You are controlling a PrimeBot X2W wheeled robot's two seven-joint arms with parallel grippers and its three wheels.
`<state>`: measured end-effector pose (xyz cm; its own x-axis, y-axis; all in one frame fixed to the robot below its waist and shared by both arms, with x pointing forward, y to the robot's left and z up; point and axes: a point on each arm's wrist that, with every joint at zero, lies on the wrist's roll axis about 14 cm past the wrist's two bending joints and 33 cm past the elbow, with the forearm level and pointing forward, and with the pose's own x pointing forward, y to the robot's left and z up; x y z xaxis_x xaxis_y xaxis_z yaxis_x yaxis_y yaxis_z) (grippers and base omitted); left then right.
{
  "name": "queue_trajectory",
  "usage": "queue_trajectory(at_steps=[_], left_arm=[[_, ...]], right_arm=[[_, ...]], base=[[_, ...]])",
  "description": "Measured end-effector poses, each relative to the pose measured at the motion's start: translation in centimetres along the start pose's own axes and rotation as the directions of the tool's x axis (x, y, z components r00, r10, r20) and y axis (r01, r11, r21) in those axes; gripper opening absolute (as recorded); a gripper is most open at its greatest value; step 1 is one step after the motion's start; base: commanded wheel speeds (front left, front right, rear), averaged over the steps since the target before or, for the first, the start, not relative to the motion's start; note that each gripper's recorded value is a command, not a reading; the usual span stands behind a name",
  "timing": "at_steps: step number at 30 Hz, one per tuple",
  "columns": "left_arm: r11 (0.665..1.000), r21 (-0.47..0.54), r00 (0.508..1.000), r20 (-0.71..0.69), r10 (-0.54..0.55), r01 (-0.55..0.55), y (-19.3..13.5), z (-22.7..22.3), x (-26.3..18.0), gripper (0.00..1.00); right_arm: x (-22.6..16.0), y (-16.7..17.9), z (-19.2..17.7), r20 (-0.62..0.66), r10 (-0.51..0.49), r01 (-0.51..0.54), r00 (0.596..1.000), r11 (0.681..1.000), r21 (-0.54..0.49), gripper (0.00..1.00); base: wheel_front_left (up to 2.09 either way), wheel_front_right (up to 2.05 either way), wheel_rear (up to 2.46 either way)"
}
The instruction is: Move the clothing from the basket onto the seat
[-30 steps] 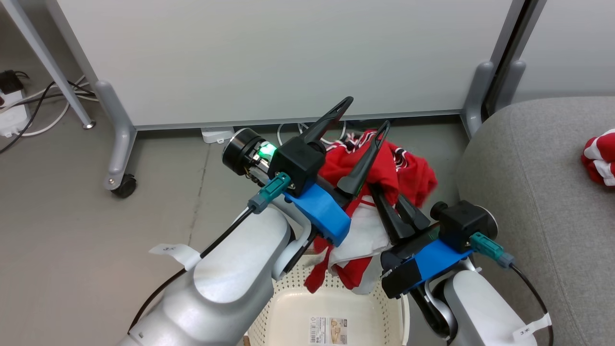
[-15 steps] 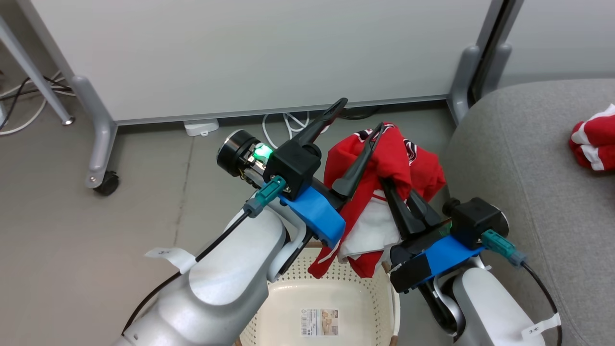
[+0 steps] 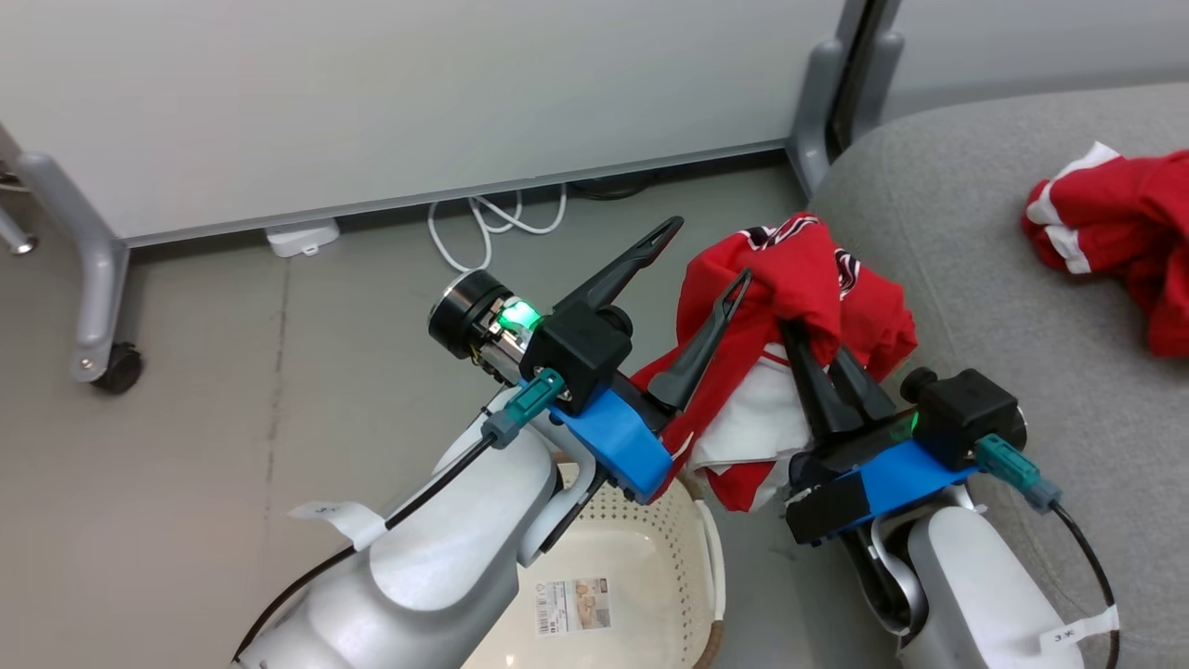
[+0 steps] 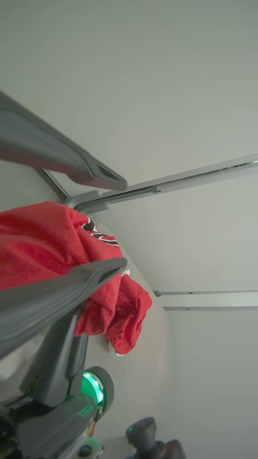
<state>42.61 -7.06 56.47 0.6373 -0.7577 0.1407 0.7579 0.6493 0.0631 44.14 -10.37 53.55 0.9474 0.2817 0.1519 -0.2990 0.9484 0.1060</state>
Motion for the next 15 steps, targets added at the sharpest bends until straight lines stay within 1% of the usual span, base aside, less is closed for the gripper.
queue_trajectory(at_steps=[8, 15], left_arm=[[0.995, -0.034, 0.995, -0.019, -0.093, 0.092, -2.8, -1.8, 1.4, 1.0], [0.988, -0.054, 0.989, -0.027, -0.148, 0.146, -4.4, -2.8, 2.1, 1.0]], right_arm=[[-1.9, -4.7, 0.5, 0.009, -0.139, 0.139, 0.99, 0.99, -0.032, 0.0], [-4.4, -8.2, 0.7, 0.011, -0.255, 0.255, 0.967, 0.966, -0.045, 0.0]], base=[[0.0, 0.0, 0.0], [0.0, 0.0, 0.0]])
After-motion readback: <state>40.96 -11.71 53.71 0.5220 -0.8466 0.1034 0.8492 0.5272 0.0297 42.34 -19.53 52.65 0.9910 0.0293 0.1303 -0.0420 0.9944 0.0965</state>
